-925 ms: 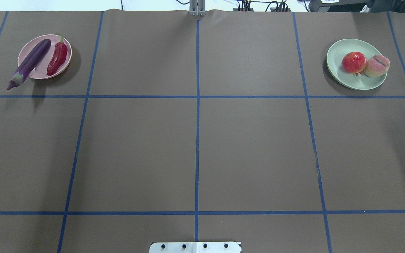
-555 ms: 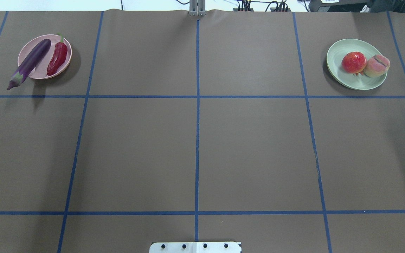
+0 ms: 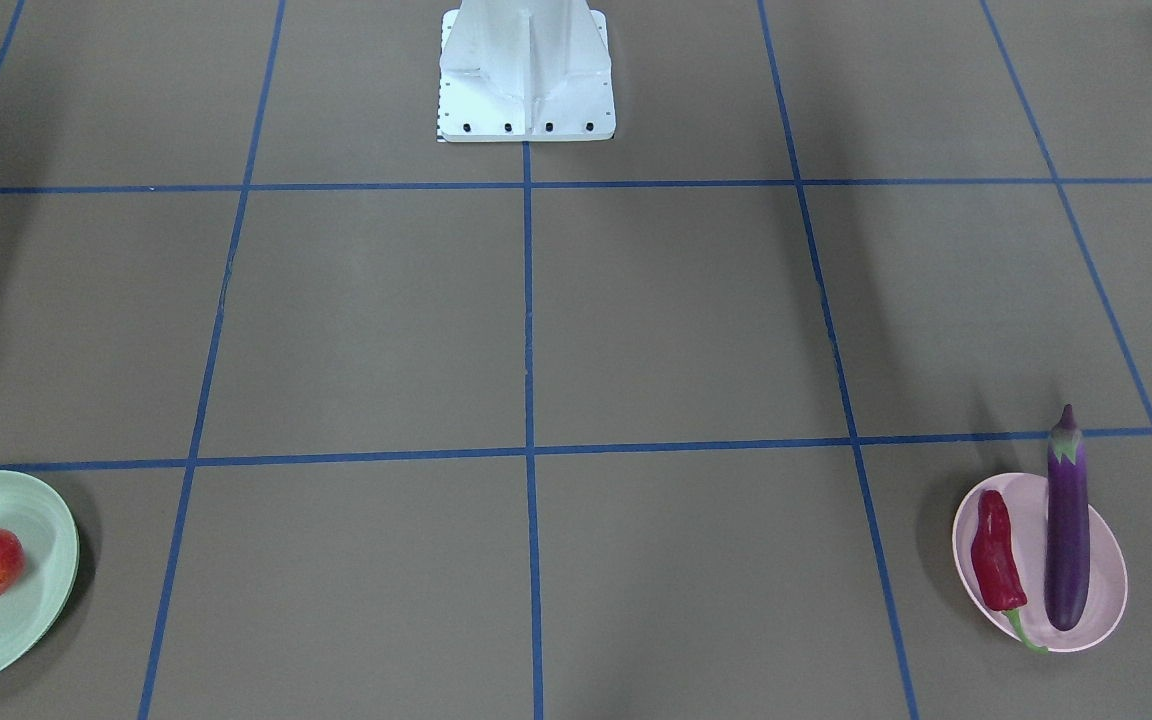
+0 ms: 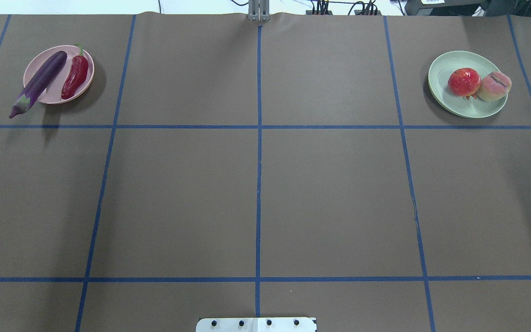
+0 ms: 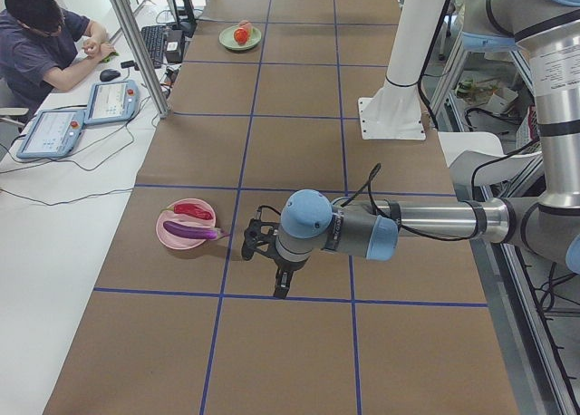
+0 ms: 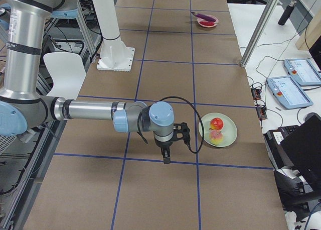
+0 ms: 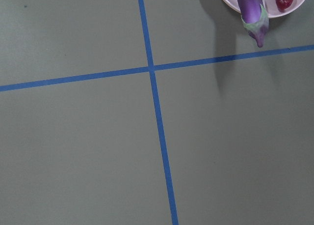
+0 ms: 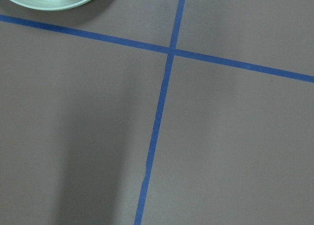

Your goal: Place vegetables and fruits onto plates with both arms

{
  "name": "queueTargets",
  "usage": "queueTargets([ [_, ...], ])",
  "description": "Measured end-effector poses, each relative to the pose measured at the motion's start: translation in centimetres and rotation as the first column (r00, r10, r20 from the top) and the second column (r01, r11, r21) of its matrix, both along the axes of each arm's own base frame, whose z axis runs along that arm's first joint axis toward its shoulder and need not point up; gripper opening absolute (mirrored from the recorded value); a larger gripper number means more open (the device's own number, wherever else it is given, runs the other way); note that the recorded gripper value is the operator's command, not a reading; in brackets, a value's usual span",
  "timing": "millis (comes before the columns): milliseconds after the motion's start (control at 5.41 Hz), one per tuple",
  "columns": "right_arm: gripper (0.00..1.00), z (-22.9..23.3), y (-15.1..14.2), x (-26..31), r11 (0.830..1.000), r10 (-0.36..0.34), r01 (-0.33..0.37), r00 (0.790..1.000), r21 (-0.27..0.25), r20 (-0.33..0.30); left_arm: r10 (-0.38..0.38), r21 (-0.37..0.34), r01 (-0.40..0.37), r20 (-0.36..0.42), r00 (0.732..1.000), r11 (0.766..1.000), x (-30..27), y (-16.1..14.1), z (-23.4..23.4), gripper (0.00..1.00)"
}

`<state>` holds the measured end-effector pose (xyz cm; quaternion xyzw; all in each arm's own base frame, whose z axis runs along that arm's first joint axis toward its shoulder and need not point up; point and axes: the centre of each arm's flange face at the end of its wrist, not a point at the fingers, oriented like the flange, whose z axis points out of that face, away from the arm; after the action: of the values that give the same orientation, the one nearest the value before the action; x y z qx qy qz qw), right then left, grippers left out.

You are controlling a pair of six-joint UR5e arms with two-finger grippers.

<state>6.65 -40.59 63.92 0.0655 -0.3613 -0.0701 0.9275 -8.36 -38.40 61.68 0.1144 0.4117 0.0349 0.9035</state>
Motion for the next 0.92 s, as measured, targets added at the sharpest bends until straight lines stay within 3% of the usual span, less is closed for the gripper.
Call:
queueTargets([
  [925,1.00,0.24,0.15,0.01,1.000,-0.006,0.006,1.000,0.003,-0.002,0.000,0.020,0.000,0.004,1.000,1.000,-0.03,-0.17,-0.84,1.00],
])
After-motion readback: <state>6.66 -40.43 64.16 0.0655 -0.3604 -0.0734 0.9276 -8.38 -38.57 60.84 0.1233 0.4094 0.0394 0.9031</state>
